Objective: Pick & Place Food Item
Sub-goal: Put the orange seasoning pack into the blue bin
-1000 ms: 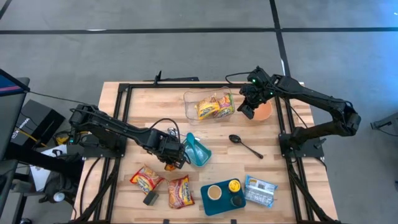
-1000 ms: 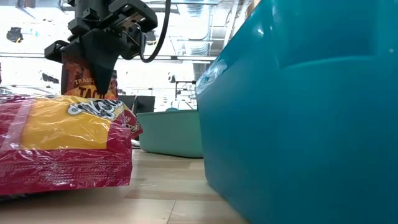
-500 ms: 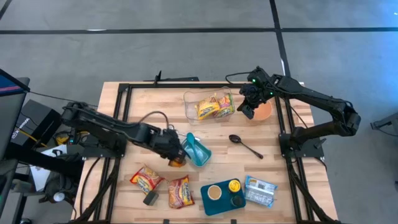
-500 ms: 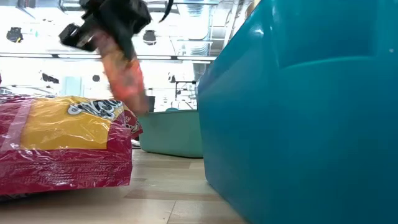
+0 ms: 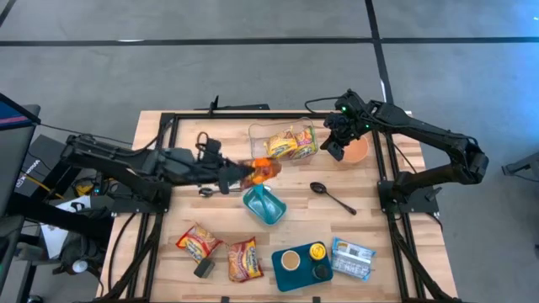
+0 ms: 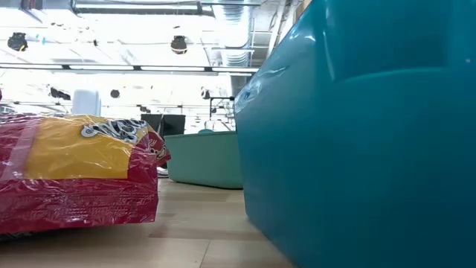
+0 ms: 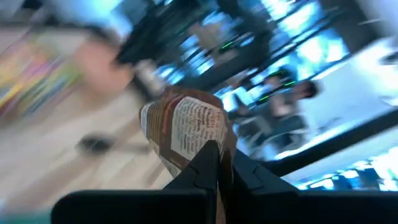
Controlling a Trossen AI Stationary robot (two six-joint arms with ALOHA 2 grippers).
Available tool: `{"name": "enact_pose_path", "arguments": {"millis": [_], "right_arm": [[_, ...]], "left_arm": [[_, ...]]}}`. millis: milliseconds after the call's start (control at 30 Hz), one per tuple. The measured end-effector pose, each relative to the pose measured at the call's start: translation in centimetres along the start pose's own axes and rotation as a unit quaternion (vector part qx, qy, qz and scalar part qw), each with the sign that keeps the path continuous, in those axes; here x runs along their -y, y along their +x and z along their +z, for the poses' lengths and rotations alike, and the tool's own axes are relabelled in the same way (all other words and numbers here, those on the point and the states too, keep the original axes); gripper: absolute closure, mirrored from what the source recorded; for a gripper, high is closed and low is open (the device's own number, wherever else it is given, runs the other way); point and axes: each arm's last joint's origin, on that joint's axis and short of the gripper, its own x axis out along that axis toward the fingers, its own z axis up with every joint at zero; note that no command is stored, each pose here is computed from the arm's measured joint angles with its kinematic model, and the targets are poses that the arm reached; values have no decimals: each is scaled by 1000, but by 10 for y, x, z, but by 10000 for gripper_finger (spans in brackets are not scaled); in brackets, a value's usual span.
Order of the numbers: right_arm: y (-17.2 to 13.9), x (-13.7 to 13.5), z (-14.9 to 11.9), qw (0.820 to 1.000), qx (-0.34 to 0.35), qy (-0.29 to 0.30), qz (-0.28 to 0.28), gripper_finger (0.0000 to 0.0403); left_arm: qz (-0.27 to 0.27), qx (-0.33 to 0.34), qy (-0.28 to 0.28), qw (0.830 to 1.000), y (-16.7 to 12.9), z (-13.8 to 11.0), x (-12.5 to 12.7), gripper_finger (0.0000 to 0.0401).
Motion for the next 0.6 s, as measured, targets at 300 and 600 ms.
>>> {"name": "enact_pose_path", "arguments": {"millis": [300,600], "right_arm": [[0,0,0,1000,-2,-20,0,392],[0,0,-1,999,-3,-33,0,392]], "left_arm": [[-80,70,62,992,-1,13,17,401],[-113,71,54,990,28,-2,20,401]]}}
